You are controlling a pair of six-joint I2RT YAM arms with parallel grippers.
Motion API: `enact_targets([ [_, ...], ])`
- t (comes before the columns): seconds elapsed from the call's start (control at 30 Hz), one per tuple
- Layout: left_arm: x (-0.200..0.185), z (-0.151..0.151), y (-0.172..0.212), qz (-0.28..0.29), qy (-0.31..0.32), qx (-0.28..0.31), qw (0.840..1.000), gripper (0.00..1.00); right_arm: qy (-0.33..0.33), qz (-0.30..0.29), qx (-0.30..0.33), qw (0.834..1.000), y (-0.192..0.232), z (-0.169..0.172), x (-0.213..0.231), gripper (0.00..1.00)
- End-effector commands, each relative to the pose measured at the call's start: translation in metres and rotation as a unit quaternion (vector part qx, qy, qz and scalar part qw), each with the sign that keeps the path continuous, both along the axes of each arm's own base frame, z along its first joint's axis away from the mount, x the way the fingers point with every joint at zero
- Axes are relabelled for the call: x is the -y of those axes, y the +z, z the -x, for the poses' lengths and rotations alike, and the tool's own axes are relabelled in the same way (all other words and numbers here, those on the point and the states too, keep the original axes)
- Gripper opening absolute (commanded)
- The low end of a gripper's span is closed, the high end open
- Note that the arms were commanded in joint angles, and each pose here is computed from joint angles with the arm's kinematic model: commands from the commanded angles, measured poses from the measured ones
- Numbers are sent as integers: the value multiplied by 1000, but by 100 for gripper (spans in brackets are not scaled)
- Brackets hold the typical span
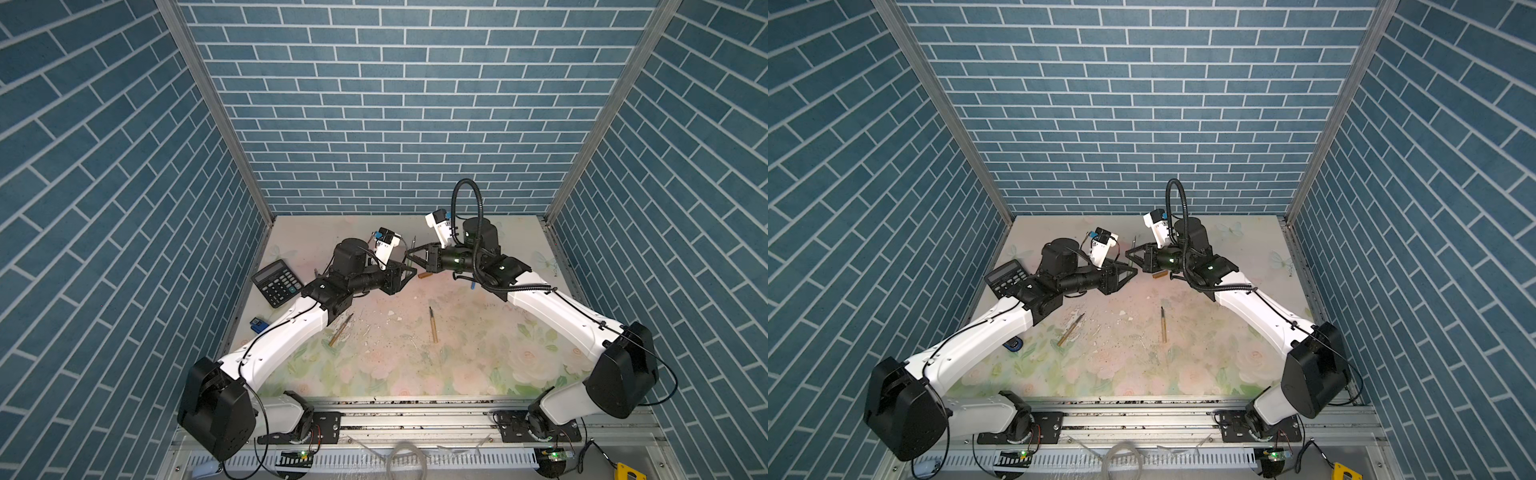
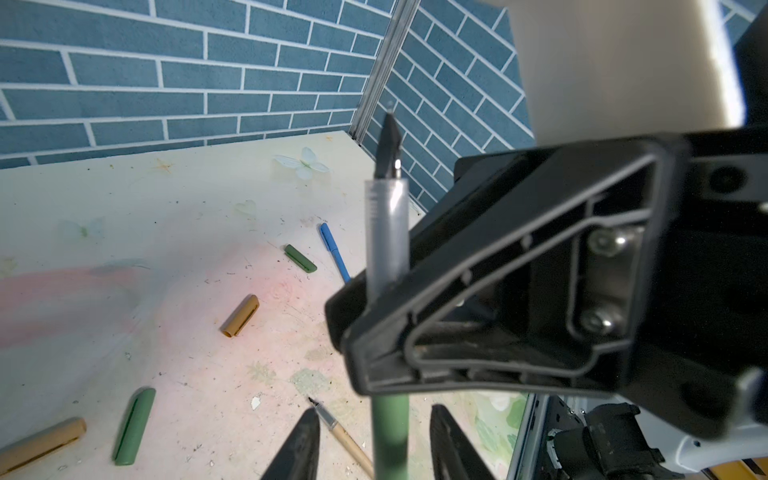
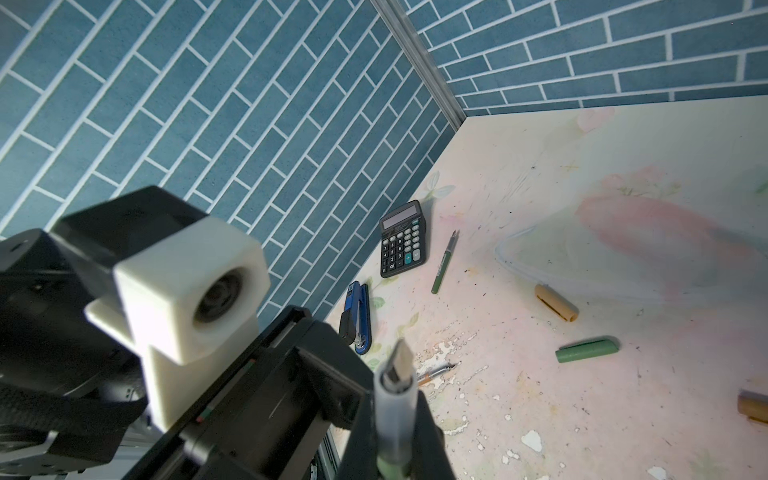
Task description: Insert the pens into the pen caps
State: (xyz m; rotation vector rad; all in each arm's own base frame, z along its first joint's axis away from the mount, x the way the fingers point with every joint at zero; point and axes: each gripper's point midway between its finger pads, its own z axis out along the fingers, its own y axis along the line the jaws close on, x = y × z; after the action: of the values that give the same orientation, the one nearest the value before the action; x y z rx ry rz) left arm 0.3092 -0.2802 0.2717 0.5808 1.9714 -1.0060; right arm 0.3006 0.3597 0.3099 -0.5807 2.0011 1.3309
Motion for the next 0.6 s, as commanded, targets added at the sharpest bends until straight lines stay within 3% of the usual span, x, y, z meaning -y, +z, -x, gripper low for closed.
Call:
enact_targets([
  [0.0,-2,-3,2,15,-1,2,1000,43,10,-23,-1,1000,12,3,-7,0],
  [0.37,-2,-2,2,18,-9,0,1000,1,18,-30,-9,999,9,3,-14,2],
  [0.43,-5,-3,2,15,-3,1,1000,0,14,-33,-4,999,14,2,-12,29],
  [0.57,-28,-19,-6,-19,77,7,997,0,-29,-32,16,999,29,-4,-1,39],
])
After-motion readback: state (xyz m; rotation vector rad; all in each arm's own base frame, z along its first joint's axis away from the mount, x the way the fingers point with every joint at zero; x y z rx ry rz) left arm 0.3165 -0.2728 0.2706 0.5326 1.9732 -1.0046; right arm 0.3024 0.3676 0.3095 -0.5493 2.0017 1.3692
